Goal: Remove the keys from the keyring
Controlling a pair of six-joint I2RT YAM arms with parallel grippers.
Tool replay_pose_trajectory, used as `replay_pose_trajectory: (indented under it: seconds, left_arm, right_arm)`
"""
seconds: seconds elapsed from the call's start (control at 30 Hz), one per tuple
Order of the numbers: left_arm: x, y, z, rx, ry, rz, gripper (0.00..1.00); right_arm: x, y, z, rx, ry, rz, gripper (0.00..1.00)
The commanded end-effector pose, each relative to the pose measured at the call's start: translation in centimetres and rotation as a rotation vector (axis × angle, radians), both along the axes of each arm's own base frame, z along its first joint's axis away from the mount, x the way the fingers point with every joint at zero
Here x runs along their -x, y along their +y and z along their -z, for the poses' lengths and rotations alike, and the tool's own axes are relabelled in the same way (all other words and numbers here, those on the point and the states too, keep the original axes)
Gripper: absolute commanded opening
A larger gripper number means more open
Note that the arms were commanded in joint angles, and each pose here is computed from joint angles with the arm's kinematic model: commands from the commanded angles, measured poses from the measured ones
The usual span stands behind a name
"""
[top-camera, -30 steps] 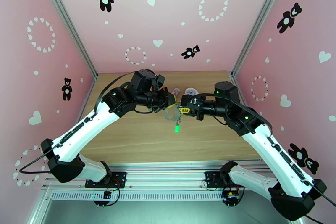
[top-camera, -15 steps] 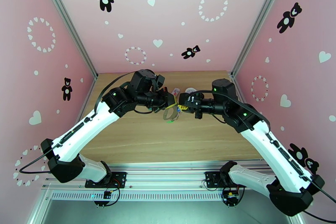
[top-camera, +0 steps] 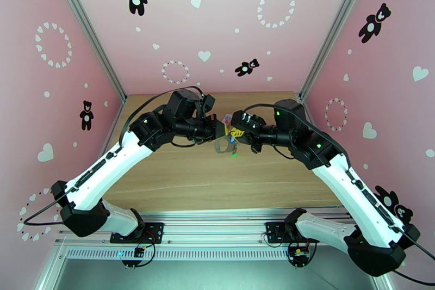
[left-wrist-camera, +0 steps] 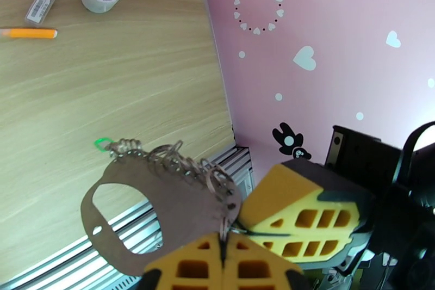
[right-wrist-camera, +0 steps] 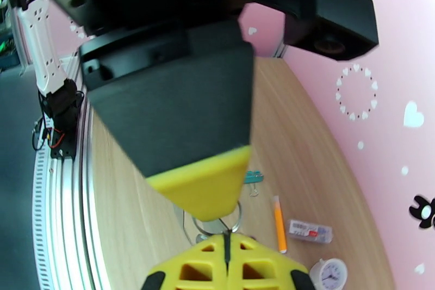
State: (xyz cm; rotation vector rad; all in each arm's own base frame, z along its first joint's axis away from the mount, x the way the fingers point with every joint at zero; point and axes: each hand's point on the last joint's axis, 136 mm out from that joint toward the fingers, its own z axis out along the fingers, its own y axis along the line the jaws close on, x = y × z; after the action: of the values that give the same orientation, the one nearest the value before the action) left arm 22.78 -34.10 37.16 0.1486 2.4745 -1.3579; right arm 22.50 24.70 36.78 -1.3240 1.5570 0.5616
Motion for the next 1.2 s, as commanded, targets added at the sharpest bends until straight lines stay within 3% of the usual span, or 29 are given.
replay_pose_trajectory:
  seconds: [0.0, 0.13, 0.27, 0.43, 0.6, 0.7, 0.9, 1.17]
  left_arm:
    - [1.0, 2.0, -0.7, -0.011, -0.049, 0.038, 0.00]
    - [0.7, 2.0, -1.2, -0.011, -0.087, 0.049, 0.02]
    - [0.4, 2.5, -2.0, -0.025, -0.140, 0.049, 0.22]
    - [-0.6, 5.3, -3.3, -0.059, -0.241, -0.028, 0.32]
    - [-1.2, 7.2, -4.7, -0.063, -0.471, -0.076, 0.37]
    - [-0.8, 7.6, -4.9, -0.038, -0.668, -0.048, 0.38]
    - [1.6, 7.3, -3.7, 0.030, -1.017, 0.070, 0.42]
    - [1.2, 5.4, 0.0, -0.073, -1.182, 0.178, 0.43]
  right_arm:
    - [-1.0, -0.6, -1.0, -0.032, 0.092, 0.109, 0.00]
    - [-0.4, 0.9, -1.3, -0.089, 0.205, 0.049, 0.00]
    - [-0.4, 1.4, -1.2, -0.120, 0.296, 0.060, 0.00]
    - [0.1, 1.7, -1.7, -0.184, 0.426, 0.084, 0.00]
    - [0.1, 2.4, -0.5, -0.223, 0.644, 0.138, 0.00]
    - [0.1, 2.9, 0.1, -0.244, 0.766, 0.157, 0.00]
    - [0.4, 3.2, 0.3, -0.262, 0.863, 0.175, 0.00]
    - [1.2, 3.5, 0.2, -0.241, 0.912, 0.130, 0.00]
